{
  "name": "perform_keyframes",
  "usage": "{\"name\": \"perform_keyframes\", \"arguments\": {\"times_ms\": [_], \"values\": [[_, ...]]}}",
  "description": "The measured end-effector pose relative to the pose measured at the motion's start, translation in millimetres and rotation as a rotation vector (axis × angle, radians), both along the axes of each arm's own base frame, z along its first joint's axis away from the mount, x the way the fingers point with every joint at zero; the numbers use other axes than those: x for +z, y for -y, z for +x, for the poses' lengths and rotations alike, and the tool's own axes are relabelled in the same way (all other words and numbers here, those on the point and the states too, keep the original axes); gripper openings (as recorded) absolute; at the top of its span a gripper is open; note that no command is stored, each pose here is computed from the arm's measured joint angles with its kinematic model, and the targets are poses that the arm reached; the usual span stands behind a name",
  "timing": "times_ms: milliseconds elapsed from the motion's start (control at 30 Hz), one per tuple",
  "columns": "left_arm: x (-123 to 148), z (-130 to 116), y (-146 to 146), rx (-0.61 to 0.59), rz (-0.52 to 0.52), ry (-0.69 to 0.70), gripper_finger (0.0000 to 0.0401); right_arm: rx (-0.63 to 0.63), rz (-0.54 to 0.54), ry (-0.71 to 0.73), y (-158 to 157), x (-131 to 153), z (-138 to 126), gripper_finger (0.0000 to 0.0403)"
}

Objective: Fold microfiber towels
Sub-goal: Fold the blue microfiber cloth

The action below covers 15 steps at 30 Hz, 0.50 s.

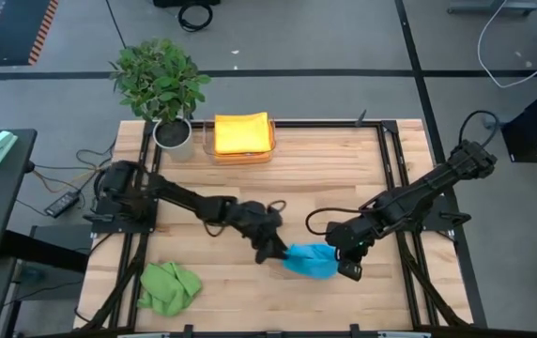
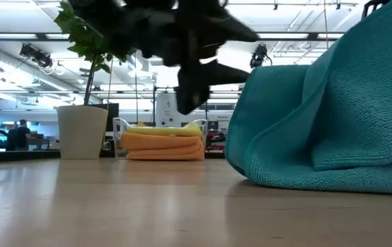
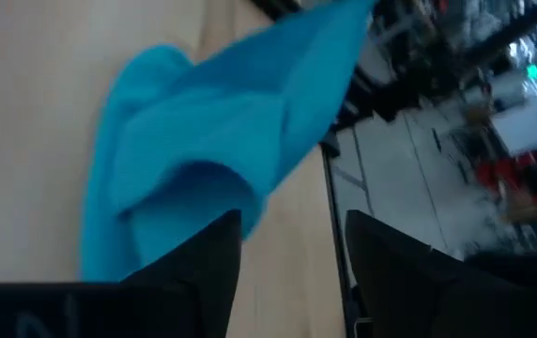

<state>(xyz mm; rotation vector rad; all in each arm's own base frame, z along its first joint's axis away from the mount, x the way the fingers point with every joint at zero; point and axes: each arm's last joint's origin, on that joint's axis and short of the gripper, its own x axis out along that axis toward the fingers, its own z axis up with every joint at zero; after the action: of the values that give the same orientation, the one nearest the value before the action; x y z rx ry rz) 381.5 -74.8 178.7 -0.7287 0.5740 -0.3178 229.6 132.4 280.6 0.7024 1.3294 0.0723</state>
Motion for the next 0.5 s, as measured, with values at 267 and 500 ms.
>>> {"name": "perform_keyframes", "arguments": {"times_ms": [267,500], "values": [[-2.1,40.4,5.0,-0.026,0.045,0.010,0.0200,-0.006,0.003,-0.012,-2.5,-0.2,-1.9,0.0000],[-2.0,50.1,5.6,-0.044,0.130,0.001,0.0109,0.028,-0.015,-0.018,-8.3,-0.8,-7.3,0.0000]]}}
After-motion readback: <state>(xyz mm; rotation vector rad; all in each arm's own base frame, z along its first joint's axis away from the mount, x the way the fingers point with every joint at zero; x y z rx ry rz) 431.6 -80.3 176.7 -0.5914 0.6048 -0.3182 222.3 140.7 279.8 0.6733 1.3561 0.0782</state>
